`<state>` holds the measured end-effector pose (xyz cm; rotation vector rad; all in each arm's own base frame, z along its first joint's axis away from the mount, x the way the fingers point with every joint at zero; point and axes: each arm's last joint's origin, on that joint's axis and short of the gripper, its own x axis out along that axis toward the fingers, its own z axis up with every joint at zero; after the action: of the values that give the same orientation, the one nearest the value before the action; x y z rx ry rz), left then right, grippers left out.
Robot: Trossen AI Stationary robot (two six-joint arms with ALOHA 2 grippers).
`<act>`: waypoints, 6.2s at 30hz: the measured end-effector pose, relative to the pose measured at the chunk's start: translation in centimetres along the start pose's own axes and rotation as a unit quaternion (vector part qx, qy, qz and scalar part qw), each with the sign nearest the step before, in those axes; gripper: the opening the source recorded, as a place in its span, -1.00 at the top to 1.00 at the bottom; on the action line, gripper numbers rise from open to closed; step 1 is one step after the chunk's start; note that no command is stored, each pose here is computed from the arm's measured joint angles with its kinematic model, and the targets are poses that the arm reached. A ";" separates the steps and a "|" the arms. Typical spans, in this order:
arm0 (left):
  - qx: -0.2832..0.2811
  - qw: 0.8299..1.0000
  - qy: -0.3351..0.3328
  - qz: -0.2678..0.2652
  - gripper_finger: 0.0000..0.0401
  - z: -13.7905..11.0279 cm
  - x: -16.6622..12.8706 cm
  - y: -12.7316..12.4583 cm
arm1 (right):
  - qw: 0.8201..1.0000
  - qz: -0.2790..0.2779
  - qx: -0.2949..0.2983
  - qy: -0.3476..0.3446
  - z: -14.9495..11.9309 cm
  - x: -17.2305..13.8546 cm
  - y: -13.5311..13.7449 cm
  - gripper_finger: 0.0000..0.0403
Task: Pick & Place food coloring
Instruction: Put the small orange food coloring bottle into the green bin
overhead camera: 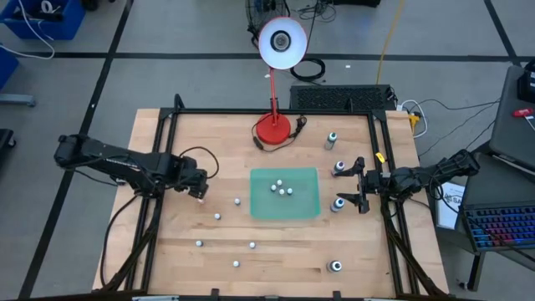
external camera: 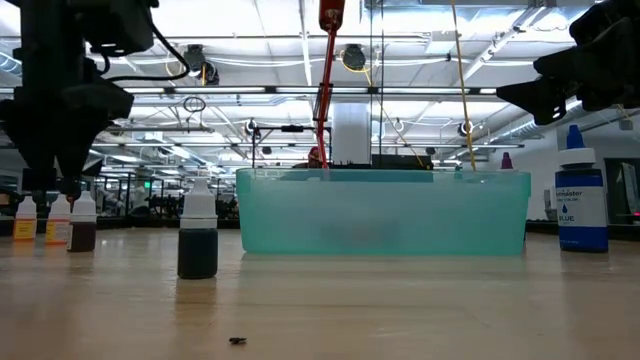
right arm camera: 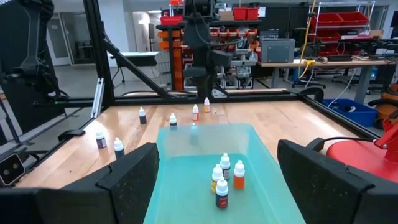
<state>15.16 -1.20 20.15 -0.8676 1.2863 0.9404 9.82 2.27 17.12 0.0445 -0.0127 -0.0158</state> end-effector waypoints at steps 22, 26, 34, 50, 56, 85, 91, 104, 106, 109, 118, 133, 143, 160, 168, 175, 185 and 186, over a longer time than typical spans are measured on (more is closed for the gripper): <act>-0.102 0.992 0.052 0.051 -0.27 0.9 3.1 -2.2 | 1.000 0.000 -0.001 0.001 0.0 0.0 0.0 -0.56; -0.093 0.994 0.036 0.051 -0.27 1.7 3.2 -2.1 | 1.000 0.000 -0.001 0.001 0.0 0.0 0.0 -0.56; -0.113 0.991 0.036 0.066 -0.27 2.6 3.3 -1.4 | 1.000 0.000 -0.001 0.002 0.0 0.0 0.0 -0.56; -0.132 0.982 0.078 0.109 -0.27 1.8 3.0 -0.7 | 1.000 0.000 -0.001 0.002 0.0 0.0 0.0 -0.56; -0.121 0.983 0.079 0.114 -0.27 1.4 3.1 -0.9 | 1.000 0.000 -0.001 0.002 0.0 0.0 0.0 -0.56; -0.116 0.975 0.110 0.157 -0.27 1.4 4.8 -1.6 | 1.000 0.000 -0.001 0.001 0.0 0.0 0.0 -0.56; -0.117 0.974 0.109 0.157 -0.27 1.4 4.8 -1.6 | 1.000 0.000 -0.001 0.001 0.0 0.0 0.0 -0.56; -0.110 0.976 0.103 0.158 0.31 1.5 4.8 -1.5 | 1.000 0.000 -0.001 0.002 0.0 0.0 0.0 -0.56; -0.105 0.977 0.101 0.158 0.39 1.5 4.8 -1.5 | 1.000 0.000 -0.001 0.002 0.0 0.0 0.0 -0.56; -0.101 0.977 0.096 0.160 0.50 1.5 4.8 -1.5 | 1.000 0.000 -0.001 0.002 0.0 0.0 0.0 -0.56; -0.064 0.983 0.087 0.147 0.65 1.7 4.9 -1.7 | 1.000 0.000 -0.001 0.002 0.0 0.0 0.0 -0.56; 0.108 0.992 -0.043 0.044 0.71 4.7 -0.5 -6.3 | 1.000 0.000 -0.001 0.001 0.0 0.0 0.0 -0.56; 0.286 0.925 -0.214 -0.131 0.71 8.2 -9.9 -12.5 | 1.000 0.000 -0.001 0.002 0.0 0.0 0.0 -0.56; 0.498 0.864 -0.050 -0.046 0.71 11.1 -1.6 -23.0 | 1.000 0.000 -0.001 0.002 0.0 0.0 0.0 -0.56; 0.475 0.880 -0.001 -0.002 0.71 12.7 2.5 -22.3 | 1.000 0.000 -0.001 0.002 0.0 0.0 0.0 -0.56; 0.464 0.886 0.001 -0.017 0.71 13.6 3.4 -21.9 | 1.000 0.000 -0.001 0.002 0.0 0.0 0.0 -0.56; 0.454 0.890 0.006 -0.036 0.71 13.9 4.6 -21.5 | 1.000 0.000 -0.001 0.002 0.0 0.0 0.0 -0.56; 0.450 0.892 0.006 -0.039 0.71 13.9 4.6 -21.5 | 1.000 0.000 -0.001 0.002 0.0 0.0 0.0 -0.56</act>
<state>40.49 3.70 17.01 -0.1823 1.4771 0.1905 9.83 2.27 17.08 0.0429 -0.0091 -0.0162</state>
